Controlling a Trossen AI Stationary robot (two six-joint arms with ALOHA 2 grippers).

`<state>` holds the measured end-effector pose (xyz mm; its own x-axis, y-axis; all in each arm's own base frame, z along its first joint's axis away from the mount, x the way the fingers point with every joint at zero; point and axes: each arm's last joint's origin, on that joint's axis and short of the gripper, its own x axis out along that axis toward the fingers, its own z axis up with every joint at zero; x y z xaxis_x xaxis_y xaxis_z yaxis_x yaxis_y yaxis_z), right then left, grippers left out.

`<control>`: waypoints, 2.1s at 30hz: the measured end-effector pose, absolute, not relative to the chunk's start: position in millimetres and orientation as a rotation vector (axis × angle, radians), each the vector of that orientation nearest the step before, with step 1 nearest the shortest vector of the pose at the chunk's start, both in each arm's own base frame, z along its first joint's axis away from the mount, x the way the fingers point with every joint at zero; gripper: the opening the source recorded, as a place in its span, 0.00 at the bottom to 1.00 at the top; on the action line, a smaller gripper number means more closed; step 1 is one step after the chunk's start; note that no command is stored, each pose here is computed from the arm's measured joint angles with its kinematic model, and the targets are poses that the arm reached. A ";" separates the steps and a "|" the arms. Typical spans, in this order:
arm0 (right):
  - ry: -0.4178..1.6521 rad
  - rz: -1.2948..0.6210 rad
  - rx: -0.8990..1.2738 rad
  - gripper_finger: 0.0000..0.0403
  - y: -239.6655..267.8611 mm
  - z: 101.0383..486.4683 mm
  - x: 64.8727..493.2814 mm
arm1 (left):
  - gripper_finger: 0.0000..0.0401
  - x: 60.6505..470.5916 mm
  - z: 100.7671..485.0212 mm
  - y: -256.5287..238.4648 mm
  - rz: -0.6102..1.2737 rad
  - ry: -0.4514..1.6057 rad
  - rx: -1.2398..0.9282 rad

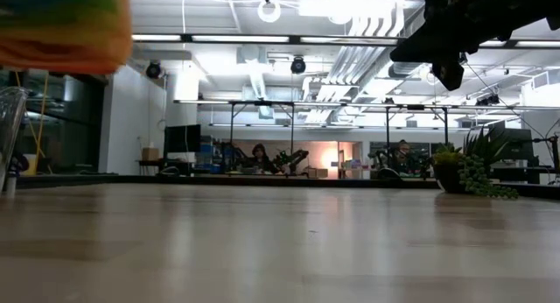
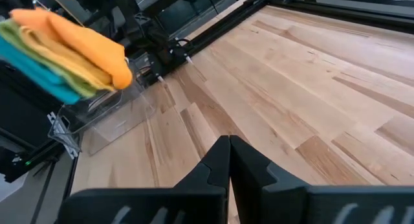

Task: Fold microfiber towels
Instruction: Put the stacked microfiber cloths into the transparent bin

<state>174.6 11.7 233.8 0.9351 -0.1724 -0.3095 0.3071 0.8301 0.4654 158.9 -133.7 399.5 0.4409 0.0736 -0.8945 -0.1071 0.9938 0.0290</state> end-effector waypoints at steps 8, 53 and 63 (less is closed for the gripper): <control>0.289 -0.292 0.593 0.00 11.3 229.9 173.2 | 0.05 133.3 399.6 -159.2 0.017 1.099 -0.023; 0.315 -0.318 0.714 0.00 11.5 226.1 171.7 | 0.05 99.4 266.4 -177.2 0.286 1.363 0.287; 0.313 -0.322 0.712 0.00 11.4 226.1 171.7 | 0.05 103.1 261.4 -201.7 0.167 1.260 0.093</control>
<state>171.7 11.4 226.1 0.9049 -0.1799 -0.3856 0.3902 0.7125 0.5832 103.1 -201.7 261.4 0.2954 0.1763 -0.9390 -0.0745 0.9841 0.1613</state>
